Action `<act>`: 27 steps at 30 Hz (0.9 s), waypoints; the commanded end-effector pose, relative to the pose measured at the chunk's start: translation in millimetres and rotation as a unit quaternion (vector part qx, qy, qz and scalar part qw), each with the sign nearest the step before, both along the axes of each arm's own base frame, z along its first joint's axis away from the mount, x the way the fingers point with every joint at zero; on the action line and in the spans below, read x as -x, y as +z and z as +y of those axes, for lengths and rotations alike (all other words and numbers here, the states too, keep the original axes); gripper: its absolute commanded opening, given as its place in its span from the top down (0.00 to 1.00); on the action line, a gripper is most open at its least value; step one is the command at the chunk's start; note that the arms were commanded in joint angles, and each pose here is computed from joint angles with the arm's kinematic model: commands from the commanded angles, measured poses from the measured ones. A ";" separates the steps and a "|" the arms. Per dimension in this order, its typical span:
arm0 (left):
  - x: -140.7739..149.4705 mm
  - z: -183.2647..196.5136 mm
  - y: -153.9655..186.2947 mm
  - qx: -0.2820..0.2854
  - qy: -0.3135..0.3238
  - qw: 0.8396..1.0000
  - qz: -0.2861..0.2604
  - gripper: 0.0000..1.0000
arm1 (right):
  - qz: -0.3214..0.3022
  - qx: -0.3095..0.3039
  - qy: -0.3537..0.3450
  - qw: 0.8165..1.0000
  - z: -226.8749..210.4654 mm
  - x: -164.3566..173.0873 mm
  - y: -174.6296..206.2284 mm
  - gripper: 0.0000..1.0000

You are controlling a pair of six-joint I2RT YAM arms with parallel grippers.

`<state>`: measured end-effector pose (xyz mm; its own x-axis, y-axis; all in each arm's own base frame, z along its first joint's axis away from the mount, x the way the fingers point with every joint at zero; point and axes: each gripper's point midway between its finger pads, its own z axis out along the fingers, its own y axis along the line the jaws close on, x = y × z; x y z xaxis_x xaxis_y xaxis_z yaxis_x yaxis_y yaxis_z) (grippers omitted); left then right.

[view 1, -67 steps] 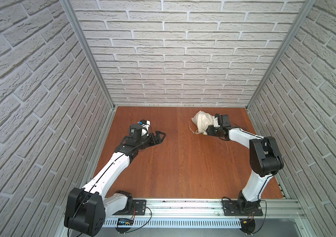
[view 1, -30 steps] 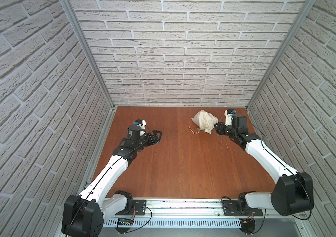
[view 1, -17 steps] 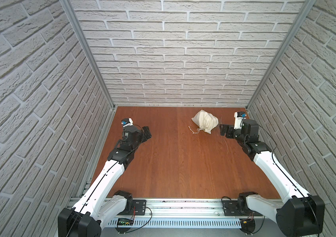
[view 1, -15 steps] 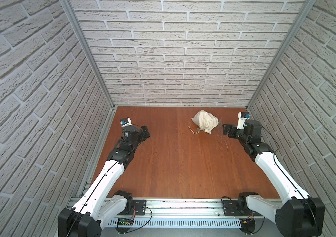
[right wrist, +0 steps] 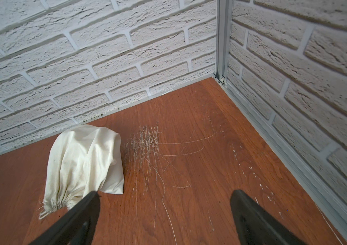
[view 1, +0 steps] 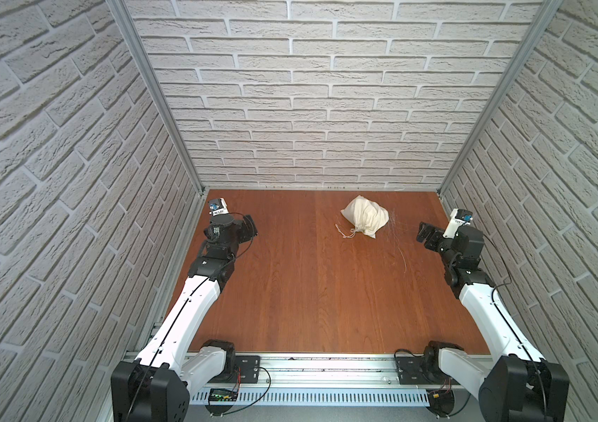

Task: Close the soil bag
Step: Reset both arms

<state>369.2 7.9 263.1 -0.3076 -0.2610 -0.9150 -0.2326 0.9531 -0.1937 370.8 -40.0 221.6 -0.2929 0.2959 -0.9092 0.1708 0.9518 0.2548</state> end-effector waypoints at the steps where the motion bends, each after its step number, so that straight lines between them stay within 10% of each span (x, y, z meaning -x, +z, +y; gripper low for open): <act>1: -10.1 9.7 19.8 -0.027 -0.016 0.998 -0.047 0.02 | -0.033 0.018 0.019 0.999 1.9 -6.1 -0.7 0.01; 27: -21.8 70.4 -128.7 -0.011 0.031 0.998 0.053 0.02 | -0.018 0.029 0.109 0.993 29.7 -17.9 -79.2 0.01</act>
<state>380.2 75.5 118.3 -0.4540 -0.3092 -0.8356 -0.3408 0.9268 -0.1578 385.0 -14.3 131.1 -0.3639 0.1767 -0.9145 -0.0190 0.9802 0.1969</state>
